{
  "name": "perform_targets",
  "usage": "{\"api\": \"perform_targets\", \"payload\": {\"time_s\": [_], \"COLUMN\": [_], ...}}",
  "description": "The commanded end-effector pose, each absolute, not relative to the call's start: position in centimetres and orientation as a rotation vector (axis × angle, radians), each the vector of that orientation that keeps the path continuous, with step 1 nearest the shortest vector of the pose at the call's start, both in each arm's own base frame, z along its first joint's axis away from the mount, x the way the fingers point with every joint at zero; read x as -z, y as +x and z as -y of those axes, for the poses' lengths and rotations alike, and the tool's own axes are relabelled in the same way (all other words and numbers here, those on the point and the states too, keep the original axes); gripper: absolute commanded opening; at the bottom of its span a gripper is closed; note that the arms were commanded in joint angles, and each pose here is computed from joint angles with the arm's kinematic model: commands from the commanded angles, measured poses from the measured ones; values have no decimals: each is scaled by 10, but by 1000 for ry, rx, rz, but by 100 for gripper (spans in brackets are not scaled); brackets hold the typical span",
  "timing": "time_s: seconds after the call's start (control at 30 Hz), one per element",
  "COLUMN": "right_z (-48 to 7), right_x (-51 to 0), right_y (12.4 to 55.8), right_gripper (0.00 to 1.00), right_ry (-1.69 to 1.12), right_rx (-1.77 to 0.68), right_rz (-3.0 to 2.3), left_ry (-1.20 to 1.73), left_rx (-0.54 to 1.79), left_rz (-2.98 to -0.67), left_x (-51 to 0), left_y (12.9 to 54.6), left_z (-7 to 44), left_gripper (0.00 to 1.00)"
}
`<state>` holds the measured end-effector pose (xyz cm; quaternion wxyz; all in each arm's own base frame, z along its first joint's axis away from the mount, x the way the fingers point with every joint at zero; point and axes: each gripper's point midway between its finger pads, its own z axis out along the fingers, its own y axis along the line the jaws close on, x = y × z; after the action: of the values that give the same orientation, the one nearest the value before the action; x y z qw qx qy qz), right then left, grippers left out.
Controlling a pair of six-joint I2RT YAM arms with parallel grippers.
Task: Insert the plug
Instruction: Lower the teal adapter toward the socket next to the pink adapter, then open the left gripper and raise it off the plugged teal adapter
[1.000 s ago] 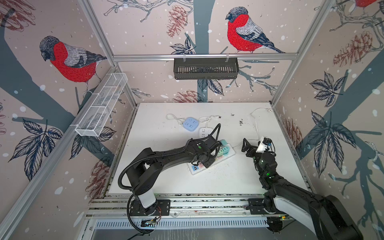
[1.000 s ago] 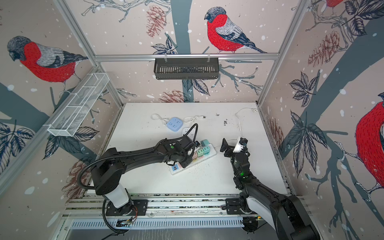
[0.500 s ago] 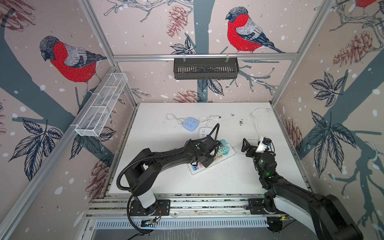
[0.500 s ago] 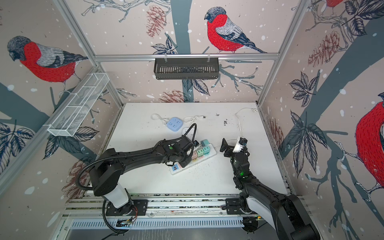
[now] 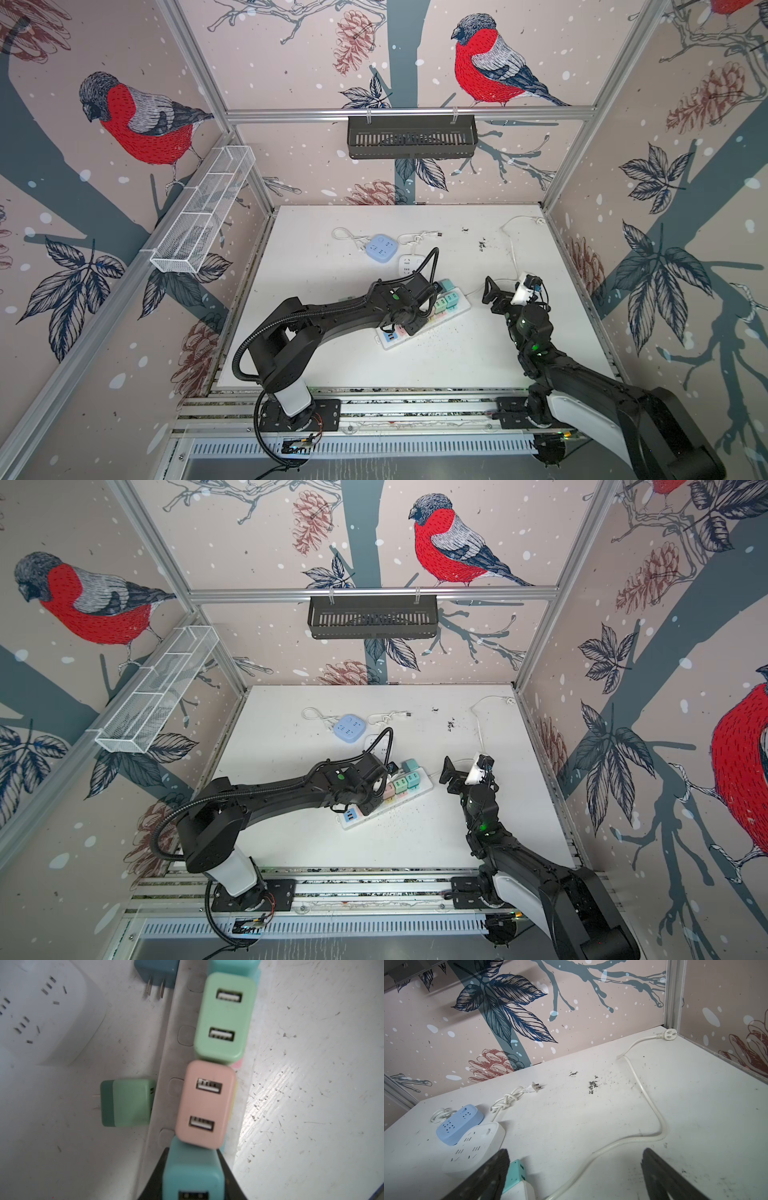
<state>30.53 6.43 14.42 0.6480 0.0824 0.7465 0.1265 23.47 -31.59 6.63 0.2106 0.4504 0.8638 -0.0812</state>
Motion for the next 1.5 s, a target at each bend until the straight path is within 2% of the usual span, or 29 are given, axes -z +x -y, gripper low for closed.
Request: {"api": "perform_targets", "payload": {"time_s": [0.0, 0.9, 1.33, 1.4, 1.47], "right_z": [-63, -64, -64, -64, -64], "right_x": [-153, -152, -153, -152, -152], "right_y": [307, 309, 310, 310, 310], "right_gripper": [100, 100, 100, 100, 100], "right_ry": [189, 185, 185, 185, 184], "right_rx": [-274, -268, -264, -263, -263], "right_rz": [-1666, -1673, -1674, -1676, -1677], "left_ry": [1286, 1269, 1273, 1263, 1252], "left_rx": [321, 356, 267, 263, 273], "left_rz": [-2378, -2397, -2459, -2449, -2426], "left_x": [-67, -46, -28, -32, -39], "left_y": [229, 243, 248, 248, 248], "left_z": [326, 321, 318, 318, 320], "left_gripper": [0, 0, 0, 7, 19]}}
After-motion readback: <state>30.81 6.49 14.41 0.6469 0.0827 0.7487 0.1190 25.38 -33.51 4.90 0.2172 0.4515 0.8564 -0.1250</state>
